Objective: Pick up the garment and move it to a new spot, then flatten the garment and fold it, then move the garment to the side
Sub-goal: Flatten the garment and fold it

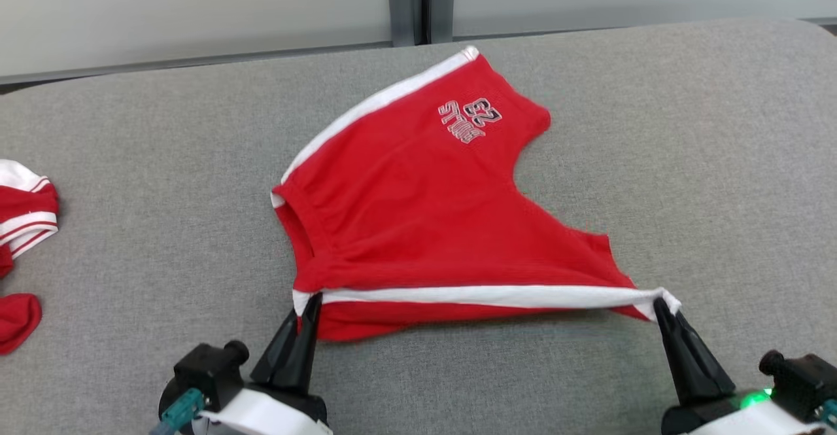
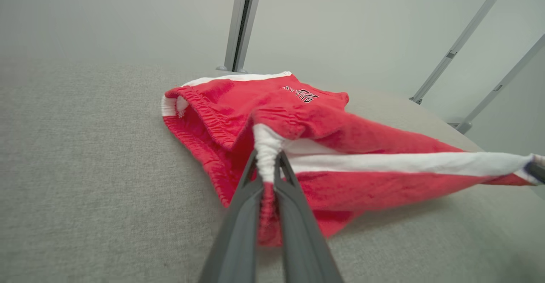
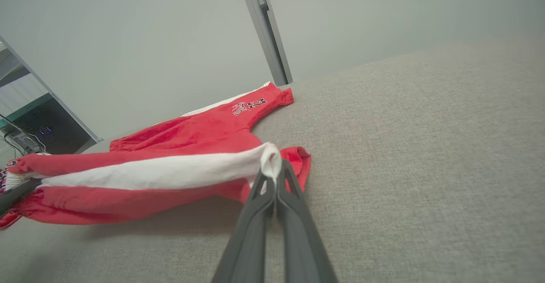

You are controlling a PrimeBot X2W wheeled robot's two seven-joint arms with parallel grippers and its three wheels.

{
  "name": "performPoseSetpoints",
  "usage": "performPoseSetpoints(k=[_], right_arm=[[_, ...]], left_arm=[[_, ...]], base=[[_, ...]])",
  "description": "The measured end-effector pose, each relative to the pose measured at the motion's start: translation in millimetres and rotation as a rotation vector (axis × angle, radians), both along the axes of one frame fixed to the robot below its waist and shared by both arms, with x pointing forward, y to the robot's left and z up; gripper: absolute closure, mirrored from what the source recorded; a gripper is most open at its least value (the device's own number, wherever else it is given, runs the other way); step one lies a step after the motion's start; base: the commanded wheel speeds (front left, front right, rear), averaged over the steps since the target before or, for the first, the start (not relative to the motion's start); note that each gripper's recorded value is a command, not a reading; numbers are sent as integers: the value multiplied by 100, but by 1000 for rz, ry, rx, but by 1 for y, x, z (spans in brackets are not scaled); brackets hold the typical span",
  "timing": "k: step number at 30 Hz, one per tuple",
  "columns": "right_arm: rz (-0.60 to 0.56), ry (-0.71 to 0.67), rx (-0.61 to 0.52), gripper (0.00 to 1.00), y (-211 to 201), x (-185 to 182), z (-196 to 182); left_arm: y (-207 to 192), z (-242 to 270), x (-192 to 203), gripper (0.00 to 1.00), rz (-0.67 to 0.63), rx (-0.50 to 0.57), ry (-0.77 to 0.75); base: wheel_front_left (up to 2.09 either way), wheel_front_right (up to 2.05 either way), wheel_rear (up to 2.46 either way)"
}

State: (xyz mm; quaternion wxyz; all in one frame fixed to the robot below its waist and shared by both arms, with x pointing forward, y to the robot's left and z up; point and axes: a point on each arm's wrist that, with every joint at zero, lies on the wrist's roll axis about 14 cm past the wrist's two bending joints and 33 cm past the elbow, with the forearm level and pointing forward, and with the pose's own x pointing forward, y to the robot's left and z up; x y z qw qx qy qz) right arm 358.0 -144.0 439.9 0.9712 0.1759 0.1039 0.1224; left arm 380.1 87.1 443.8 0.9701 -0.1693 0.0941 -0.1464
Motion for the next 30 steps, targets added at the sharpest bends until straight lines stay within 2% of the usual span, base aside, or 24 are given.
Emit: performPoseSetpoints(k=[3, 7, 15, 20, 24, 30], right_arm=[[-19, 31, -12, 100, -7, -18, 0], [-30, 36, -21, 100, -11, -23, 2], [-44, 10, -42, 100, -17, -10, 13], [-30, -55, -61, 100, -18, 29, 25], [6, -122, -87, 100, -16, 77, 37], [104, -145, -136, 100, -1, 150, 31]], left_arm=[[1, 6, -16, 100, 3, -8, 17], [0, 10, -22, 100, 4, -12, 24], [0, 10, -24, 100, 21, -48, 65], [4, 16, 0, 100, 47, -78, 53], [6, 26, 32, 100, 61, -95, 5], [13, 15, 72, 100, 83, -125, 9]], base=[[0, 0, 0], [0, 0, 0], [0, 0, 0], [0, 0, 0], [0, 0, 0], [0, 0, 0]])
